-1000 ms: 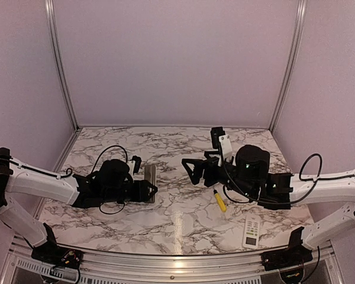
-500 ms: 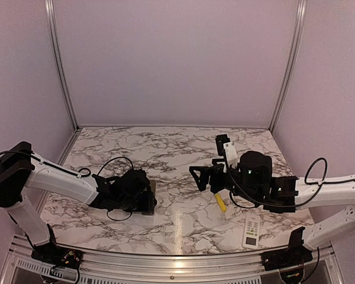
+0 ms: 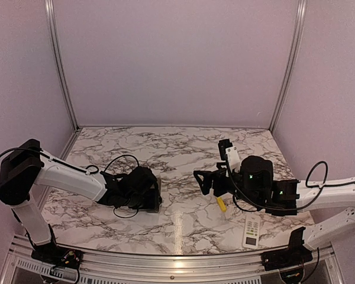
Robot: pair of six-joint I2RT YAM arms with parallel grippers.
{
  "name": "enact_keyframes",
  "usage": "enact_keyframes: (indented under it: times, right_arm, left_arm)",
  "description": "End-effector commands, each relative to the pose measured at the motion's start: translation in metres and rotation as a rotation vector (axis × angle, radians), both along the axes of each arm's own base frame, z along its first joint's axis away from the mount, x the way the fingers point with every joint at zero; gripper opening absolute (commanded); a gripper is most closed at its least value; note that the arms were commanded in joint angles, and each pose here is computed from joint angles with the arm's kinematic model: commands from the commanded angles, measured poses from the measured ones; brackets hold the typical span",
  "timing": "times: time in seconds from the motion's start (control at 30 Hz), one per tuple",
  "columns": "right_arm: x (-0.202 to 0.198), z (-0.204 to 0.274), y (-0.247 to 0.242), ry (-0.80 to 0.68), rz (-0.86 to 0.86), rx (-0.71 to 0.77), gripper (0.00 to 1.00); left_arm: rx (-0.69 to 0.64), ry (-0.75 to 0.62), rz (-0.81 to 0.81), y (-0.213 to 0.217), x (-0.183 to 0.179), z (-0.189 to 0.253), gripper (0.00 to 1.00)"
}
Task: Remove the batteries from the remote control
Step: Place the remote control at the center of the board.
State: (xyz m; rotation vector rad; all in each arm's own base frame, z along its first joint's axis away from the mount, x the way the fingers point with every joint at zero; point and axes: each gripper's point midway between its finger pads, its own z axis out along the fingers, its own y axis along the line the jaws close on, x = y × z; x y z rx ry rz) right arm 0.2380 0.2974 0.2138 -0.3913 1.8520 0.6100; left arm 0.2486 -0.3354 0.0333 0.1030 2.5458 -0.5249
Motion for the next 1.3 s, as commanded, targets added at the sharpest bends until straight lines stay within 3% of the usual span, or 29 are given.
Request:
enact_keyframes:
  times: [0.0,0.23,0.47,0.63,1.27]
  right_arm:
    - [0.005,-0.002,-0.003,-0.022,-0.028,-0.035,0.99]
    - [0.007,-0.005,-0.002,-0.022,-0.034,-0.046,0.99]
    - [0.005,-0.006,0.0,-0.014,-0.022,-0.041,0.99]
    - [0.004,-0.009,-0.001,-0.006,-0.022,-0.041,0.99]
    - [0.0,-0.013,-0.006,0.015,-0.016,-0.05,0.99]
  left_arm:
    - [0.124,0.059,-0.026,0.019,-0.014,-0.033,0.4]
    - [0.12,0.056,-0.037,0.016,-0.013,-0.033,0.49]
    - [0.113,0.056,-0.036,0.018,-0.014,-0.033,0.69]
    - [0.108,0.052,-0.038,0.018,-0.015,-0.032,0.77]
    - [-0.024,0.117,-0.128,-0.006,-0.037,-0.023,0.79]
